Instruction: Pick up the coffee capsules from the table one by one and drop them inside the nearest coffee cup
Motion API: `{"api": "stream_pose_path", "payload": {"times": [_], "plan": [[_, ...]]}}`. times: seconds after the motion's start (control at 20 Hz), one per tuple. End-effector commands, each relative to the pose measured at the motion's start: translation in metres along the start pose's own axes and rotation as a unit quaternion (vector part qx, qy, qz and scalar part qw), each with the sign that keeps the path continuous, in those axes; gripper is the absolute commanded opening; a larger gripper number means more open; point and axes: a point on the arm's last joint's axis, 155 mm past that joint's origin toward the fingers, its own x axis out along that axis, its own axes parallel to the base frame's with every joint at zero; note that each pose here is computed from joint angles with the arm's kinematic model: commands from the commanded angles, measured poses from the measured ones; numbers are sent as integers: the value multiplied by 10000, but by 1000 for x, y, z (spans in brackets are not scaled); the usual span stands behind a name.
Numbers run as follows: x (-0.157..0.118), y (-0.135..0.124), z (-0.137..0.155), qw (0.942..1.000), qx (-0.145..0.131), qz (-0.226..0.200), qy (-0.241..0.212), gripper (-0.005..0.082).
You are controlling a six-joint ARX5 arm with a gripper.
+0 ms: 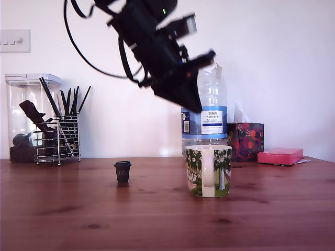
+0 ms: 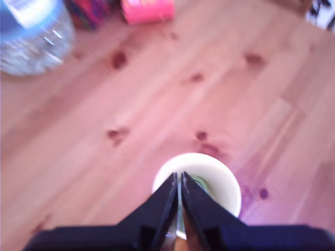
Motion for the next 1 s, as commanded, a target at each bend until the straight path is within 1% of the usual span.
{"api": "stream_pose_path", "payload": {"times": [0.0, 0.1, 0.2, 0.45, 0.7, 0.95], "plan": [[0, 11, -17, 9999, -71, 56, 54, -20], [-10, 23, -17, 9997, -115, 156, -163, -20], [-21, 35, -24, 9988, -164, 288, -348, -20], [-49, 59, -45, 9946, -263, 535, -846, -20], [-67, 70, -75, 9876, -288, 774, -1337, -20], [-73, 76, -110, 9803, -274, 962, -1705, -20]]}}
